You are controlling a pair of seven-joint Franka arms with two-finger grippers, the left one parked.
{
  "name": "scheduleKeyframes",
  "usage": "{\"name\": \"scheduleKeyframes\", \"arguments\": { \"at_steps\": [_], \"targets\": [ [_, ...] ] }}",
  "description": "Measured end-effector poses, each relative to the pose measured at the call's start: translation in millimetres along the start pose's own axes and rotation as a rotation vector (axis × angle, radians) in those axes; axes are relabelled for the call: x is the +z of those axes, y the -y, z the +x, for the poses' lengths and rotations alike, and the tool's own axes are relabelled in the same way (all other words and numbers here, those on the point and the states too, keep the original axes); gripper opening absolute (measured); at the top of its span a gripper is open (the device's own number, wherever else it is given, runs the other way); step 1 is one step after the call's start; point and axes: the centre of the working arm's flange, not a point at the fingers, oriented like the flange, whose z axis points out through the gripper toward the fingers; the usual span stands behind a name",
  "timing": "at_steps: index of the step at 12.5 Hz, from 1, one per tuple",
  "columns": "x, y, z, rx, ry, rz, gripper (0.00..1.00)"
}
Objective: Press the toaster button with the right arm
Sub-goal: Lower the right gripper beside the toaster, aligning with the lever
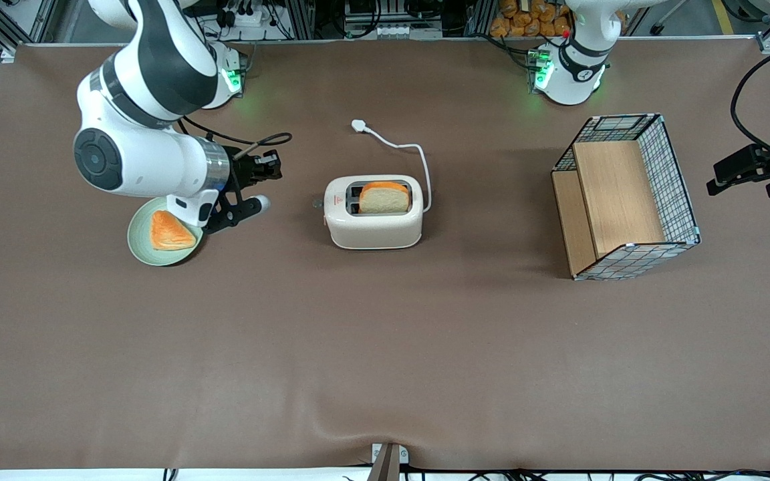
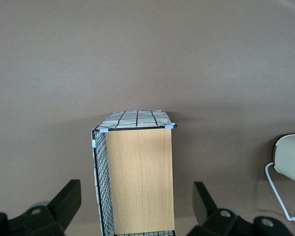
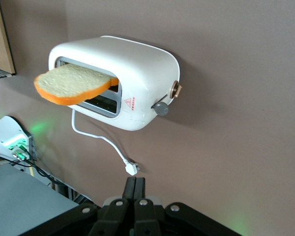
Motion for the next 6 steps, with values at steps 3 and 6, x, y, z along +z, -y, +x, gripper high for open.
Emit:
{"name": "scheduleKeyframes", "arguments": {
  "at_steps": [3,6],
  "targets": [
    [1.5,9.0,4.8,0.0,-0.039,0.061,0.01],
    [33.7,8.3,7.6,0.013,-0.025,0.058,0.01]
  ]
}}
